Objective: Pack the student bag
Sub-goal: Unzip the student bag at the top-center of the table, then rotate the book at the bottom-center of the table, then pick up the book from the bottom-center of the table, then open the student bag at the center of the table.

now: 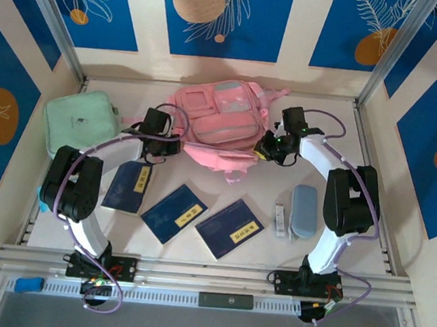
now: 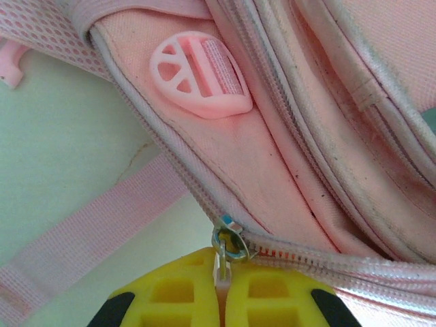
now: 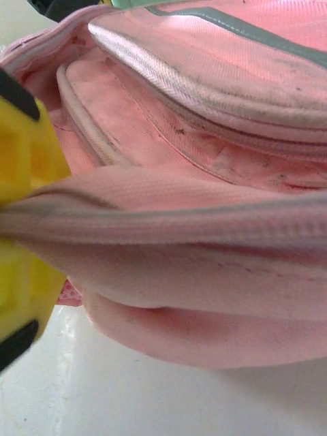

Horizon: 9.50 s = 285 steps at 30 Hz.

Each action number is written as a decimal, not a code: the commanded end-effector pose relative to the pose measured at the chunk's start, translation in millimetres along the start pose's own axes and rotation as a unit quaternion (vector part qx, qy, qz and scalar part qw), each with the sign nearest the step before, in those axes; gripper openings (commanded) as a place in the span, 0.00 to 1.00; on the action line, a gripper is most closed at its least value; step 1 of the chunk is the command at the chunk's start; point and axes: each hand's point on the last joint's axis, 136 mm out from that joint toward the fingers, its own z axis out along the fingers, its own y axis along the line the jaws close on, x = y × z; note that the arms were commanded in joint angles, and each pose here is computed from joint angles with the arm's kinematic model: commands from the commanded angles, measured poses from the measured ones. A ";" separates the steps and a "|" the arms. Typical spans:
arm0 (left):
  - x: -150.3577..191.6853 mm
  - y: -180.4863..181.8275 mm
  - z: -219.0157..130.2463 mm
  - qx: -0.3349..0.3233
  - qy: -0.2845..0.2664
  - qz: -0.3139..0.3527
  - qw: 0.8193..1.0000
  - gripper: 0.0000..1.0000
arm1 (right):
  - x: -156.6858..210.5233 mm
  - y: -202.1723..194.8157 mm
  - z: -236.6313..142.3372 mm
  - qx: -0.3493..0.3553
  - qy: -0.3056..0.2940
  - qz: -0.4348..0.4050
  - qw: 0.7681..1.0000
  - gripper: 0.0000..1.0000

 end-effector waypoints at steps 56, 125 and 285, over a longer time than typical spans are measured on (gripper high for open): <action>223.9 -135.6 -16.2 0.086 0.156 0.101 0.979 0.59 | 220.5 -68.8 -14.8 0.027 0.103 0.035 0.994 0.67; 265.2 -130.1 -22.5 0.023 0.136 0.010 0.990 0.45 | 250.2 -41.4 -24.9 -0.026 0.188 -0.041 0.981 0.65; 8.0 -168.6 -12.8 -0.009 0.030 0.456 0.889 0.71 | 73.9 -11.6 -166.4 -0.210 -0.042 0.054 0.975 0.00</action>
